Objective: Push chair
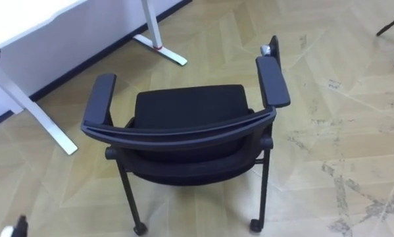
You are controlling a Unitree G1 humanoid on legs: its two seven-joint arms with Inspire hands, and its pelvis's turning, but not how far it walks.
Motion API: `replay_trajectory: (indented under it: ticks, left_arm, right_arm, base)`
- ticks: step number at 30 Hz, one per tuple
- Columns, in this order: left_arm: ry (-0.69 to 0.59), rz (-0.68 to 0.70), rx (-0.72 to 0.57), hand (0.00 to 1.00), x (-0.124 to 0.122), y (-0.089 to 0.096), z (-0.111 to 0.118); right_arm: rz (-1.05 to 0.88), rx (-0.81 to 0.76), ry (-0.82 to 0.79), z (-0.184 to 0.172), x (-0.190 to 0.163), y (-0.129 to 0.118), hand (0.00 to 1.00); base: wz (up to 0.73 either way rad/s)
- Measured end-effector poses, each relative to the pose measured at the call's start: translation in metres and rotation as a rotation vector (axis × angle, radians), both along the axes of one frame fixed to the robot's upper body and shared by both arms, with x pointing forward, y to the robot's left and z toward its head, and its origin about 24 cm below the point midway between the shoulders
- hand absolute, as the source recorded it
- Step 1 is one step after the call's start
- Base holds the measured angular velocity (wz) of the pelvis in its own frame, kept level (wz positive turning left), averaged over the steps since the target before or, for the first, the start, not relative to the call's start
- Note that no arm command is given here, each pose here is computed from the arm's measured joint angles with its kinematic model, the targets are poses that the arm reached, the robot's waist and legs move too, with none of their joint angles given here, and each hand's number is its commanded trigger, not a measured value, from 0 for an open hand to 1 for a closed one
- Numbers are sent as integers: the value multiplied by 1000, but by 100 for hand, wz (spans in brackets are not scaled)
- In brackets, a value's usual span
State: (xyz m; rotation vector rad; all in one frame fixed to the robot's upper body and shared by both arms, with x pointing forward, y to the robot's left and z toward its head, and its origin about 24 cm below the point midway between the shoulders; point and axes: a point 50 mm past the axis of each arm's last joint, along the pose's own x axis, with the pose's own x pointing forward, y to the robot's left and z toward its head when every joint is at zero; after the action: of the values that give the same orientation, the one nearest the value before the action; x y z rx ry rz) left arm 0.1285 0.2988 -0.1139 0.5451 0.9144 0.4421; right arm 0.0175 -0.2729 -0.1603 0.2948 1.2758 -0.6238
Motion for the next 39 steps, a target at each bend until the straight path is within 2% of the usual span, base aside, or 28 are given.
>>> replay_trajectory:
  ticks: [3, 8, 11, 14, 19, 26, 30, 34, 39]
  left_arm:
    - [-18, -47, 67, 0, 12, 9, 10]
    - [-108, -83, 127, 0, 30, 10, 27]
    - [-187, -121, 185, 0, 48, 11, 45]
    - [-216, -177, 255, 0, 65, 9, 59]
    - [-376, -247, 328, 0, 93, -2, 96]
    - [-364, -324, 364, 0, 99, -12, 104]
    - [-403, -433, 436, 0, 110, -27, 123]
    - [-399, -535, 478, 0, 116, -43, 131]
    - [-377, -595, 513, 0, 119, -51, 137]
  right_arm:
    - [-3, 0, -5, 0, 2, -1, 0]
    - [-6, 12, -3, -1, 3, 2, 0]
    - [-7, 17, -3, -1, 6, 3, 0]
    - [-8, 21, -2, -1, 8, 3, 0]
    - [-26, 40, -1, -2, 6, 5, 0]
    - [-33, 65, 27, -3, -1, 8, 0]
    - [-5, 67, 30, -4, 3, 10, 0]
    - [1, 63, 24, -4, 10, 10, 0]
    - [8, 55, 37, -4, 10, 11, 0]
  base:
    - [0]
    - [4]
    - [6]
    - [3]
    - [7]
    - [0]
    - [0]
    - [0]
    - [0]
